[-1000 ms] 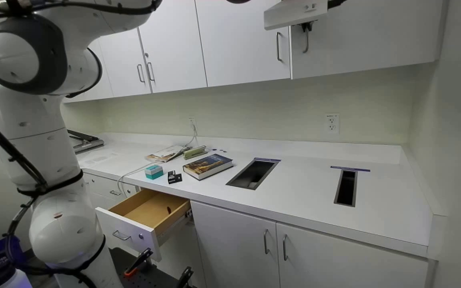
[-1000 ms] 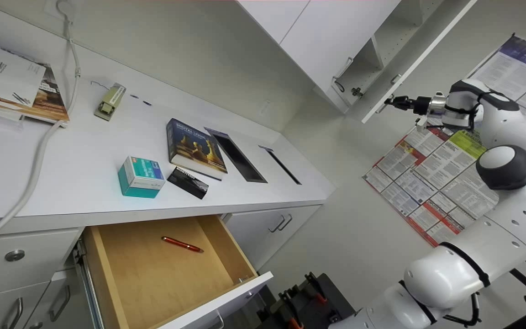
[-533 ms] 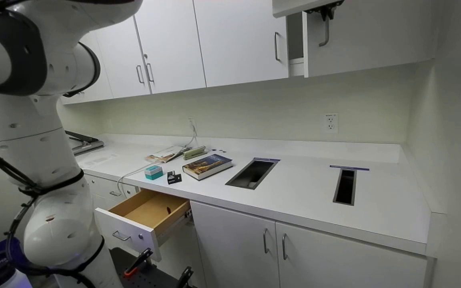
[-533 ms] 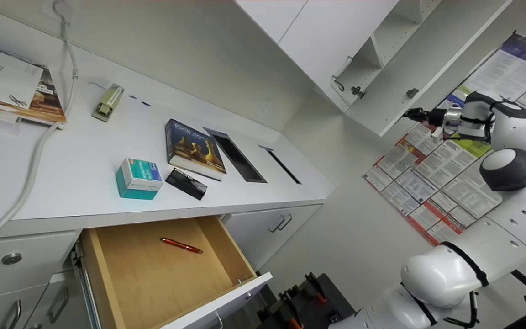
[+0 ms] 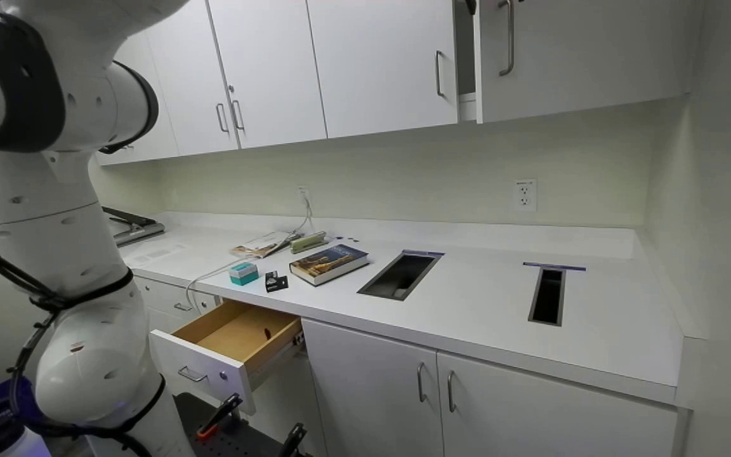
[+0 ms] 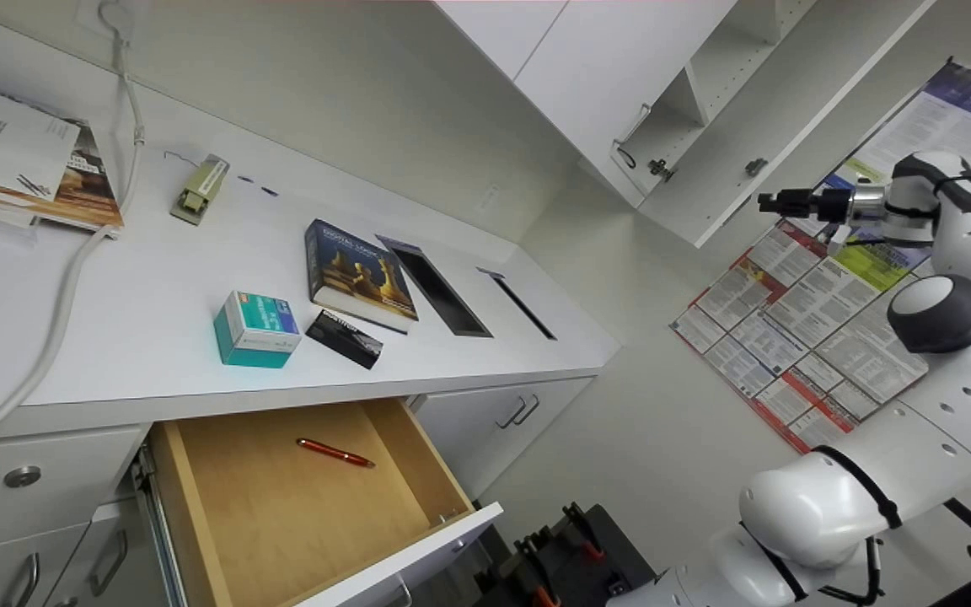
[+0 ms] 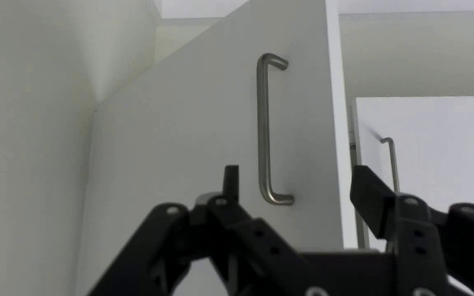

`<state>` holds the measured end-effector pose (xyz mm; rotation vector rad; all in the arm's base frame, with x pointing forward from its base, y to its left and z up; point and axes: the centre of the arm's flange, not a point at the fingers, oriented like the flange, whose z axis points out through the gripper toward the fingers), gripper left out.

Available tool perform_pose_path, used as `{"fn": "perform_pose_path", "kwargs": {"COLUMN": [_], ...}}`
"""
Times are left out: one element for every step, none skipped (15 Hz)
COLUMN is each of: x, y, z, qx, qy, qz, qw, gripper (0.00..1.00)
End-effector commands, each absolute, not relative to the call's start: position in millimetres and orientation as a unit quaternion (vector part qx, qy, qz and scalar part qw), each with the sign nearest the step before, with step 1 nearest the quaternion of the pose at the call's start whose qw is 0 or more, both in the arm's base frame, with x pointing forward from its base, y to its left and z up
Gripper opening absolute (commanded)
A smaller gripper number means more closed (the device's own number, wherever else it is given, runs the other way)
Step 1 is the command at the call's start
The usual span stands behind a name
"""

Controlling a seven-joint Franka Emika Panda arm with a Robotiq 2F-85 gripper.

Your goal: Open the right door of the upper cabinet on the far right, move the black box to the right side of the countertop

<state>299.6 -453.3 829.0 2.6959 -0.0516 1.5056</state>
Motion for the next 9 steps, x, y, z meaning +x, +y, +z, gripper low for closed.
{"fn": "perform_pose_path", "kwargs": {"x": [272, 262, 253, 244, 237, 235, 235, 239, 247], "y": [-438, -432, -423, -414, -405, -392, -376, -361, -341], "z": [866, 871, 876, 880, 883, 888, 889, 893, 893], "qx": [0.905, 0.914, 0.916, 0.916, 0.917, 0.919, 0.921, 0.925, 0.928], "qy": [-0.002, -0.009, -0.01, -0.01, -0.01, -0.008, 0.001, 0.017, 0.031], "qz": [0.42, 0.397, 0.387, 0.38, 0.372, 0.362, 0.355, 0.345, 0.337], "qw": [0.061, 0.086, 0.105, 0.129, 0.145, 0.158, 0.161, 0.161, 0.155], "gripper": [1.0, 1.0, 1.0, 1.0, 1.0, 1.0, 1.0, 1.0, 1.0]}}
